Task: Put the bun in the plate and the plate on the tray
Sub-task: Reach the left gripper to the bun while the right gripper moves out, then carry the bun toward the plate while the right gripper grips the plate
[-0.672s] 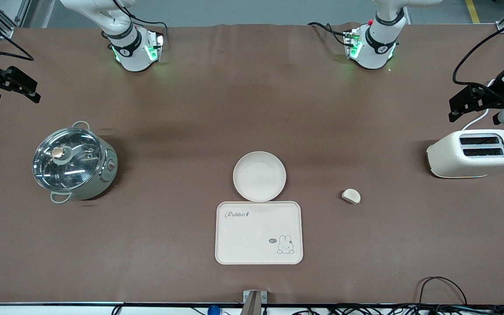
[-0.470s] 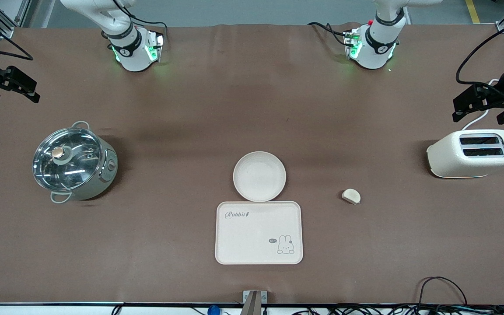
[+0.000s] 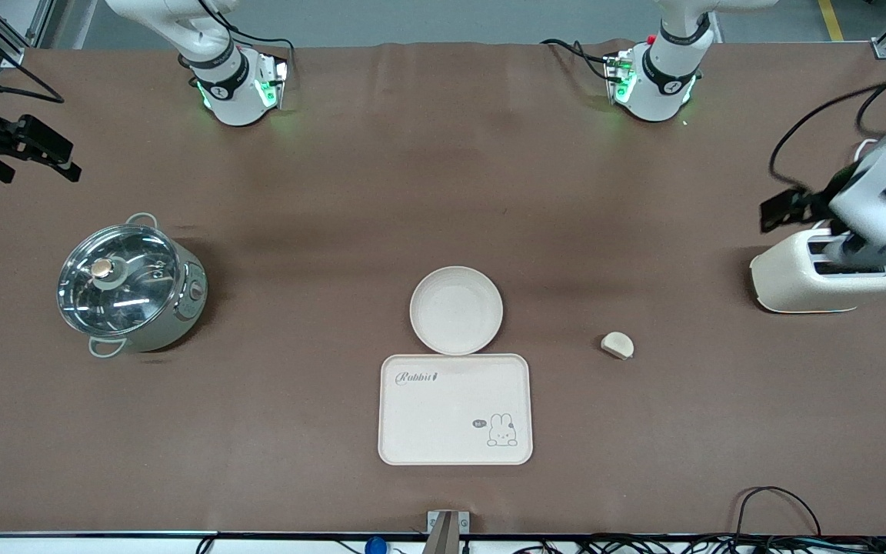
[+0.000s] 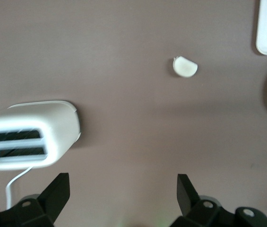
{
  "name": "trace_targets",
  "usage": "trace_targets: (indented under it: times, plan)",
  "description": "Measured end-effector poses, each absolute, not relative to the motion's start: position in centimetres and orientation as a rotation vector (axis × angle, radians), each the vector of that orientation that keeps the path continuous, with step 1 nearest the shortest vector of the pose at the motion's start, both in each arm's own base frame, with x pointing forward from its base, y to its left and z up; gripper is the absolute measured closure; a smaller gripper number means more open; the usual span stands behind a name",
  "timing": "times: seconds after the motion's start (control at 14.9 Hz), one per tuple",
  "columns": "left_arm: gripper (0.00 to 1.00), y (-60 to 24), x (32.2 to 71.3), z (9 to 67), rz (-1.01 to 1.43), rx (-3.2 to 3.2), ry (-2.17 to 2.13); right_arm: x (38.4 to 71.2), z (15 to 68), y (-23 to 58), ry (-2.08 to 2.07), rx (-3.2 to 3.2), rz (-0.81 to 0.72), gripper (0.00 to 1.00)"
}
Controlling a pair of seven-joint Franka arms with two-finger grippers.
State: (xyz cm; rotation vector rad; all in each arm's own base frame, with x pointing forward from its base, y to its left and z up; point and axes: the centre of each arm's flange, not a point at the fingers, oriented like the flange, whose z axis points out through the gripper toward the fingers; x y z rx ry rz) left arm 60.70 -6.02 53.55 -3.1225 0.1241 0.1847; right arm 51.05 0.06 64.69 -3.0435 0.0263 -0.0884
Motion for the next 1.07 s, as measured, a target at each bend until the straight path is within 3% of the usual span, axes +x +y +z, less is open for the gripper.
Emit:
trace_targets:
  times: [0.27,0.54,0.94,1.07]
  plan:
    - [0.00,-9.8,66.0,40.1,0.226,-3.217,0.036,56.4,57.1,2.8,0.015,-2.978,-0.025,0.00]
    - [0.00,-14.8,67.8,28.4,0.218,-3.231,0.015,61.0,48.3,8.1,0.032,-2.926,0.032,0.00]
    - [0.02,-15.7,67.6,20.9,0.071,-3.245,-0.009,63.0,39.0,16.9,0.151,-2.912,-0.017,0.00]
    - [0.18,-15.8,66.5,19.3,0.079,-3.244,-0.009,62.0,35.7,21.1,0.201,-2.918,-0.009,0.00]
